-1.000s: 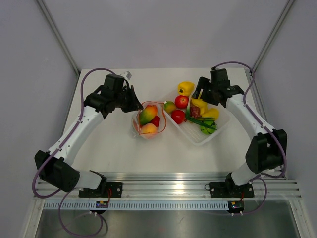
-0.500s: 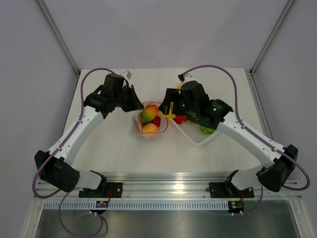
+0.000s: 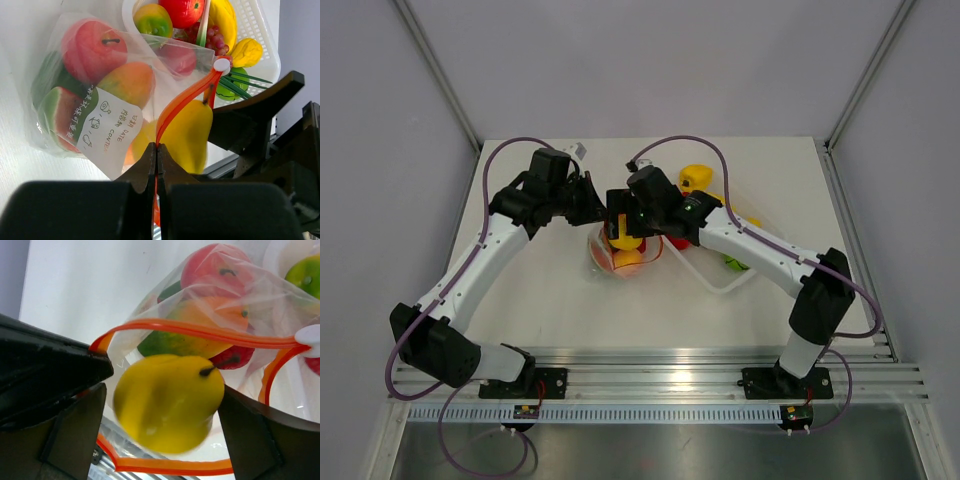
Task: Place the food in the zip-top bag and seal the zipper
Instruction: Place the fake fruit in the zipper food storage bag, then adjust the zipper food storage bag at the center of the board.
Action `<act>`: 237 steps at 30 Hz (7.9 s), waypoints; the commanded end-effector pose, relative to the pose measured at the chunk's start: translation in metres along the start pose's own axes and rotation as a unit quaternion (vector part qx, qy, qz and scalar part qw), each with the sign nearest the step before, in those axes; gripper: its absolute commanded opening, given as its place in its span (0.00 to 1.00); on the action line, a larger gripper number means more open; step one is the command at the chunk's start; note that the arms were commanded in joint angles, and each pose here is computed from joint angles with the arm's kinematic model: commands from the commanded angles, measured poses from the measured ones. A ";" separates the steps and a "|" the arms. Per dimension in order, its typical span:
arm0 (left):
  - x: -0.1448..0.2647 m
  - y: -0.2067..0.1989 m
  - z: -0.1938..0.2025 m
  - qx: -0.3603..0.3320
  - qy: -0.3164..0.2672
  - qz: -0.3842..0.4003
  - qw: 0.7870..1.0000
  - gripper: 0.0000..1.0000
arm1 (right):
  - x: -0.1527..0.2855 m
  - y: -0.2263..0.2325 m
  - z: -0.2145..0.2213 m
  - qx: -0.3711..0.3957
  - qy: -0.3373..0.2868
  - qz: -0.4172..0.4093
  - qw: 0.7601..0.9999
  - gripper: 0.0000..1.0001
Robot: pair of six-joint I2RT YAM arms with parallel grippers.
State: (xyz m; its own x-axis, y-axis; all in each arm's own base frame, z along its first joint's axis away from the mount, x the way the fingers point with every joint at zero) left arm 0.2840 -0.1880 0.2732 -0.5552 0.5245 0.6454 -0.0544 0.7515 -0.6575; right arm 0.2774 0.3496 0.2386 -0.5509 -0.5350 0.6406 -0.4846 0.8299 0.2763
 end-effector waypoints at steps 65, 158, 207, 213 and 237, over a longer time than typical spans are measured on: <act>0.034 -0.027 -0.044 -0.060 -0.077 0.017 0.995 0.00 | 0.062 -0.023 -0.063 -0.010 -0.070 0.001 0.997 0.00; 0.012 -0.022 0.034 -0.258 0.000 0.044 0.965 0.00 | 0.056 -0.007 -0.032 -0.140 -0.031 -0.168 0.975 0.00; 0.067 0.069 0.127 0.046 -0.026 0.027 0.998 0.24 | 0.047 -0.014 -0.022 -0.161 -0.027 -0.147 0.975 0.00; 0.058 0.072 0.129 0.041 -0.013 0.005 0.999 0.23 | 0.047 -0.013 -0.024 -0.162 -0.028 -0.150 0.975 0.00; 0.046 0.058 0.147 -0.013 0.034 0.019 0.999 0.40 | 0.047 -0.012 -0.026 -0.169 -0.030 -0.153 0.973 0.00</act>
State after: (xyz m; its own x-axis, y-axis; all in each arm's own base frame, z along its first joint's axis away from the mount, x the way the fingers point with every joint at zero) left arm 0.1272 -0.1692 0.1913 -0.4777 0.5336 0.6979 -0.0725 0.7677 -0.6366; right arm 0.2693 0.3129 0.2558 -0.4399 -0.7267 0.5276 -0.3483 0.6796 0.6456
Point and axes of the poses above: each gripper's point midway between its finger pads, its own x axis back along the fingers, its own y axis along the line the jaws close on, z = x × y, the point moved 4 cm from there along x, back along the fingers, and after that the axes turned 12 degrees about x, right-handed, at the moved point
